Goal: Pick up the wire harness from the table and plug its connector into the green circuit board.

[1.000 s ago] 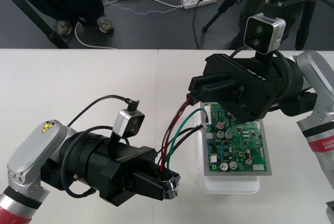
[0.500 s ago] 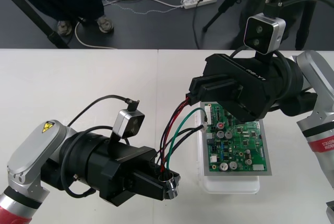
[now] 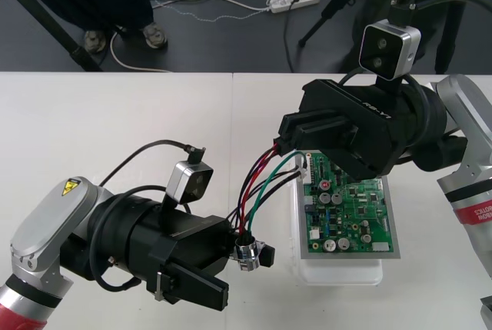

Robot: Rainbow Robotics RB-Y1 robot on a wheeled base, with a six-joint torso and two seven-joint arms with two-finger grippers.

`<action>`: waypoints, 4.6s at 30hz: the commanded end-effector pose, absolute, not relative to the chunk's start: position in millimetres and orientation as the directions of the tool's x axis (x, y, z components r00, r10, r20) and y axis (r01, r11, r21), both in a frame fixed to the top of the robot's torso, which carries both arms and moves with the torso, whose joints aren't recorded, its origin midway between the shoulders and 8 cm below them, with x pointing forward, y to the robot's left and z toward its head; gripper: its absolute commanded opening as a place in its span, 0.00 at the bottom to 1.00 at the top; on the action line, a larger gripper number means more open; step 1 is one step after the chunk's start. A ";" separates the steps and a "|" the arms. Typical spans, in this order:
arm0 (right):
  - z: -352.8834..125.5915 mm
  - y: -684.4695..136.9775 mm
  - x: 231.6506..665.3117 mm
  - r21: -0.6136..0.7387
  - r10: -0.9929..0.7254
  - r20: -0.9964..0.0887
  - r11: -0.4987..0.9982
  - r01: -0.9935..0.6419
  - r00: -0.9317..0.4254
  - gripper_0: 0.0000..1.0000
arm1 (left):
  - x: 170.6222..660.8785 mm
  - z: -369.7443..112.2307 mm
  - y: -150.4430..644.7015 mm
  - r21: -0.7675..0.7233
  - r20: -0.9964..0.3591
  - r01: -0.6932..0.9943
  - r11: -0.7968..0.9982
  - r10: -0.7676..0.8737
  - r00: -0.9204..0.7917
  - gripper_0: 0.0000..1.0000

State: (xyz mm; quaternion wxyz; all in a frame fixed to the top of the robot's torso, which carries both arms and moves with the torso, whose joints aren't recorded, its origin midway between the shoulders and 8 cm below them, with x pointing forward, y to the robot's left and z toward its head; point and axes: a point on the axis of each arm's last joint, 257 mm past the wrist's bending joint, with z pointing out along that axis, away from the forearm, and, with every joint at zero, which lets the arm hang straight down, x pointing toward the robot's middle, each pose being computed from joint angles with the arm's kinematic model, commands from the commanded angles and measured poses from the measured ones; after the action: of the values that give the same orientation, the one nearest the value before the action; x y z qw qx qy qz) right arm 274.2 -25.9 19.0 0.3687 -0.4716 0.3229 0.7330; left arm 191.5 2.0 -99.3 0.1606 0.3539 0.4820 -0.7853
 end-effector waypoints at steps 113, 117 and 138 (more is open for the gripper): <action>13.7 -86.6 270.3 -0.032 0.259 -0.964 0.082 -0.996 0.052 0.00 | 282.1 -15.0 -32.2 0.166 -0.984 0.985 -0.037 -0.072 0.163 1.00; 16.0 -84.2 268.2 -0.036 0.269 -0.962 0.076 -0.996 0.055 0.00 | 284.7 -12.6 -30.1 0.192 -0.980 0.981 -0.039 -0.053 0.190 1.00; 23.1 -78.6 264.0 -0.051 0.314 -0.947 0.074 -0.996 0.072 0.00 | 284.4 -7.8 -32.3 0.229 -0.972 0.973 -0.040 -0.059 0.226 1.00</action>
State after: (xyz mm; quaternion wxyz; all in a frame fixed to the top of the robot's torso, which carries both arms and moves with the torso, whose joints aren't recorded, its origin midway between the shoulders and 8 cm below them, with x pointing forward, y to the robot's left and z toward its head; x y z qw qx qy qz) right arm 276.6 -86.3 12.8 0.5867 -0.4069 0.4434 0.5419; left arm 287.7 -26.8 -20.9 0.5282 0.5228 0.4456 -0.4991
